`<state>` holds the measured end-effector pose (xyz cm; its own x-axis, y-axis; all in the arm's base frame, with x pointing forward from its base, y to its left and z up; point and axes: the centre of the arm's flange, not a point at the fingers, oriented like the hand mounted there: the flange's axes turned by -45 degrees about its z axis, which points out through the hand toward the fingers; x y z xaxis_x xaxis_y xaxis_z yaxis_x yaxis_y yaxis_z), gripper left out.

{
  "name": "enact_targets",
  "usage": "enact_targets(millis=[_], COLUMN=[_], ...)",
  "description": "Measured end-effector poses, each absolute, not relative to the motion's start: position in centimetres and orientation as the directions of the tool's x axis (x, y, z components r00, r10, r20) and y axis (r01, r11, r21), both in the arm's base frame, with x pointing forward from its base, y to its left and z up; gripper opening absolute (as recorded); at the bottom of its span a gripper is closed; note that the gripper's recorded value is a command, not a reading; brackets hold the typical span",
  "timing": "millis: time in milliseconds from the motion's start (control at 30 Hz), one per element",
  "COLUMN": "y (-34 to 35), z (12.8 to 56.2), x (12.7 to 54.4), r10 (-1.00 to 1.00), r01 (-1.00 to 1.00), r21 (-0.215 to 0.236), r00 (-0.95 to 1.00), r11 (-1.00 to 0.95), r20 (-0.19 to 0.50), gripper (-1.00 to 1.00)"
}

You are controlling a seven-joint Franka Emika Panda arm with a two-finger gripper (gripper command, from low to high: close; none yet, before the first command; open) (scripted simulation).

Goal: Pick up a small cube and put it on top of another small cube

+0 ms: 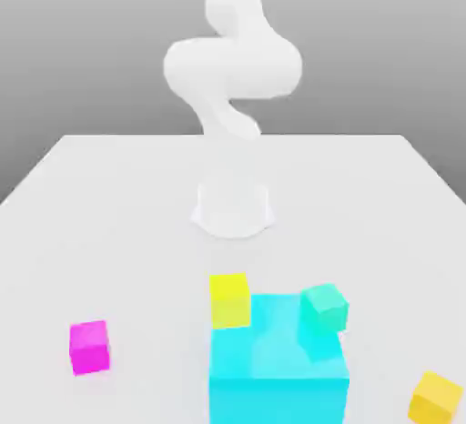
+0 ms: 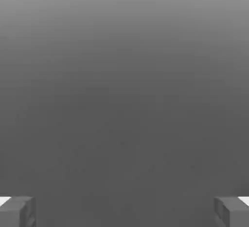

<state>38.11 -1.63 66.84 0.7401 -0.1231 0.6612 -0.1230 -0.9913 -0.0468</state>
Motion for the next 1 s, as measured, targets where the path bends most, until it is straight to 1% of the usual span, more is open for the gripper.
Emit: enact_targets(millis=[100,200,300,400,567,667,767,833,967,1000], y=[-4.2,-7.0,-9.9,-12.8,-17.3,-19.8,-20.5,-20.7,-20.7,-20.7], z=[61.1,55.3,49.3,43.1,33.0,27.1,21.5,18.7,14.0,13.3], x=[41.6,44.0,45.4,45.8,44.3,42.0,39.7,39.1,38.8,38.7], r10=[-0.263,-0.398,-0.528,-0.649,-0.822,-0.906,-0.956,-0.967,-0.970,-0.970], r01=[-0.266,-0.403,-0.534,-0.654,-0.825,-0.907,-0.956,-0.967,-0.970,-0.970], r21=[-0.082,-0.104,-0.115,-0.115,-0.089,-0.059,-0.019,-0.006,0.000,0.000], r00=[0.768,0.766,0.738,0.683,0.536,0.408,0.292,0.255,0.244,0.244], r11=[-0.960,-0.909,-0.838,-0.748,-0.559,-0.416,-0.292,-0.256,-0.244,-0.244], r20=[0.584,0.504,0.421,0.335,0.192,0.108,0.028,0.006,0.000,0.000], gripper=[0.00,0.00,0.00,0.00,0.00,0.00,0.00,0.00,0.00,-1.00])
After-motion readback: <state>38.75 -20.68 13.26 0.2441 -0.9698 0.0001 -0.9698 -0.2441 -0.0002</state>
